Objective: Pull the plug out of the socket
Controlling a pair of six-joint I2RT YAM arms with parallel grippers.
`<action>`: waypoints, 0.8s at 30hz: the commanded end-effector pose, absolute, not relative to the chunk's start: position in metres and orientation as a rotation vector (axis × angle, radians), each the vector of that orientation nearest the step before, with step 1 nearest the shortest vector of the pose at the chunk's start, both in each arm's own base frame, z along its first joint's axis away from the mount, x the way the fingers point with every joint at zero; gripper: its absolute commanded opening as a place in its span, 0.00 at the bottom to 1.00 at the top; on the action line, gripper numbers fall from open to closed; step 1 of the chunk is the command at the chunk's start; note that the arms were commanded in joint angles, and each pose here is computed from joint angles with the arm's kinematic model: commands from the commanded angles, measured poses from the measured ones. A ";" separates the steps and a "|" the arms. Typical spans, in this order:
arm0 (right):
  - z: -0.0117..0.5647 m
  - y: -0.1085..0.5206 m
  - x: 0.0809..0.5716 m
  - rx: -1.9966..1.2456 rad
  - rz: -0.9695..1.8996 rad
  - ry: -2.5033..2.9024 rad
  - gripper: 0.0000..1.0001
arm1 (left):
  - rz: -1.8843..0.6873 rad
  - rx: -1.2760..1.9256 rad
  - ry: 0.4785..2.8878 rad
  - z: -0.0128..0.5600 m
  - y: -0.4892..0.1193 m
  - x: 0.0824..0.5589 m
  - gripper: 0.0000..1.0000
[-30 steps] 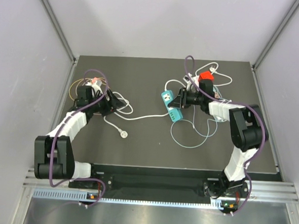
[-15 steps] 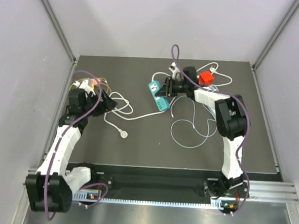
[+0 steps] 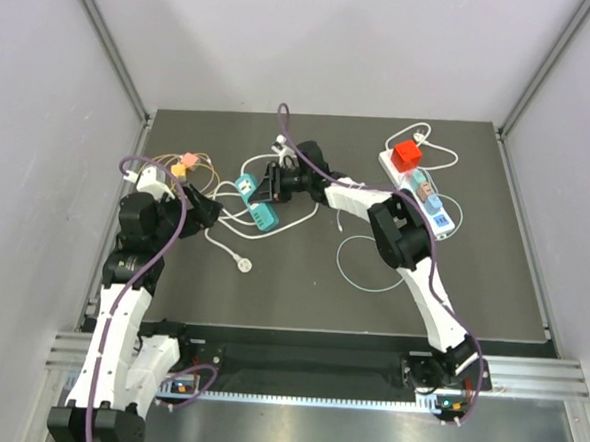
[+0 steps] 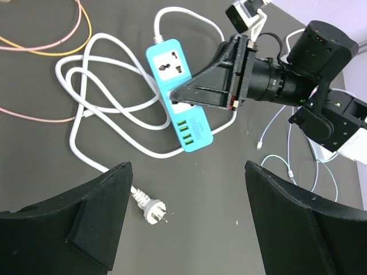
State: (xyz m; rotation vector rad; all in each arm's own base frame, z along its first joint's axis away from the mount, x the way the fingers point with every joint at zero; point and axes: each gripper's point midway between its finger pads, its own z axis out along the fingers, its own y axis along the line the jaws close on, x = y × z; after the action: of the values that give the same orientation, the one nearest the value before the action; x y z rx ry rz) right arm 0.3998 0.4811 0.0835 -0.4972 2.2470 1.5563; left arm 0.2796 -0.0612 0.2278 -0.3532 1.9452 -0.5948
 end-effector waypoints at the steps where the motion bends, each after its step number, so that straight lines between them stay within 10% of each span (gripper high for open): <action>1: 0.108 0.513 0.398 -0.529 1.586 2.147 0.03 | -0.599 -0.371 1.958 0.220 -0.061 0.279 0.84; 15: 0.153 0.452 0.428 -0.813 1.164 2.033 0.84 | -0.648 -0.401 1.934 0.217 -0.065 0.283 0.98; 24: 0.188 0.375 0.379 -1.239 0.913 1.860 0.93 | -0.771 -0.370 1.971 0.213 -0.081 0.295 0.99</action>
State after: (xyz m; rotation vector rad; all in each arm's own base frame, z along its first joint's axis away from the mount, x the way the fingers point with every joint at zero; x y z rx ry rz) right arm 0.4031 0.3950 0.1341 -0.9789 2.0910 1.0288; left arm 0.2843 -0.0741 0.1999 -0.4175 2.0169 -0.7071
